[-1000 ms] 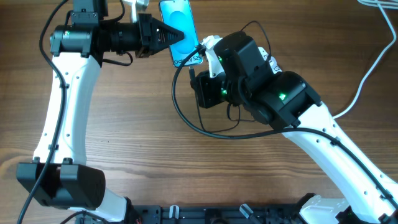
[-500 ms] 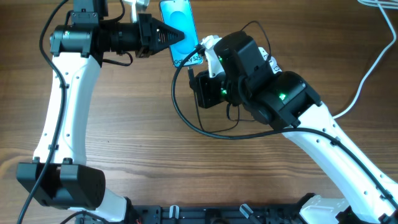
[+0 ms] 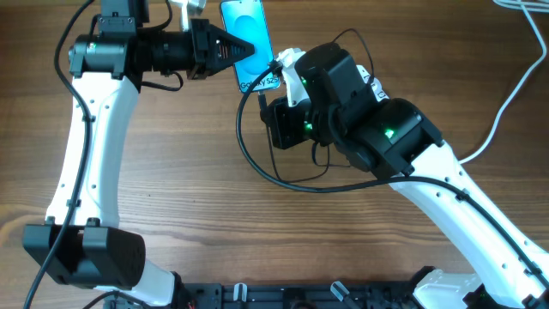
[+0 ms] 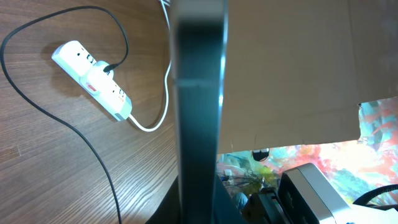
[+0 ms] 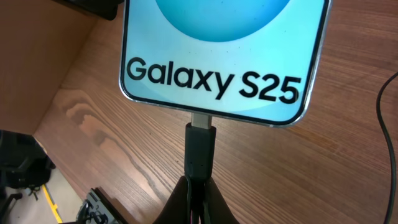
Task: Plug charger to phone and switch on socket
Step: 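Push the USB-C plug up into the phone's bottom port with the right gripper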
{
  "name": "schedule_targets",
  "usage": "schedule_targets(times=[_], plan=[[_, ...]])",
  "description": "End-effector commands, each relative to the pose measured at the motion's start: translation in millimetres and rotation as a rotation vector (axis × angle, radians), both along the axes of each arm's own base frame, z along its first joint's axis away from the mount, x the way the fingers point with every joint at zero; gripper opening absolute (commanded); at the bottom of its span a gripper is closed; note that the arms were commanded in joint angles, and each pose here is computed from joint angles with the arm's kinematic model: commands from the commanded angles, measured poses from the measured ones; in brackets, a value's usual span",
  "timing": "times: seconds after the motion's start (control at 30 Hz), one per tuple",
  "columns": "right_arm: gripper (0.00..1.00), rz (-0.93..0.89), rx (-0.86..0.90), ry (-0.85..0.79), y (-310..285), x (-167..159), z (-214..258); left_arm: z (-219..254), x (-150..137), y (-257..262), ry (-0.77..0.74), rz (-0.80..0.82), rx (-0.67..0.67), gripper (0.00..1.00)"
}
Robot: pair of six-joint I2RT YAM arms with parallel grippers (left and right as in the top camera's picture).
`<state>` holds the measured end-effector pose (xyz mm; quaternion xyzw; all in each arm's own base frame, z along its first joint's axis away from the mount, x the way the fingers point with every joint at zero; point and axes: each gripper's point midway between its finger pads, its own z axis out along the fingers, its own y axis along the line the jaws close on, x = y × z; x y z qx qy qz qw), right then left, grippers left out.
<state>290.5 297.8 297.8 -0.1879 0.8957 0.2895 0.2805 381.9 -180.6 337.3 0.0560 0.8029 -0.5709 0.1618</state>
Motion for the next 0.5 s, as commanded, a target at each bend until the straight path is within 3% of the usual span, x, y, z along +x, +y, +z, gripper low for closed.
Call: schedule_targets(times=[0.0,0.47], plan=[[0.05,0.009,0.024,-0.009,2.6,-1.7,6.6,9.7,-3.5,-1.7,-0.043,-0.033,-0.027,0.04],[0.05,-0.003,0.046,-0.052,5.7,6.1,14.6,9.4,-3.9,-1.7,-0.042,-0.034,-0.027,0.04]])
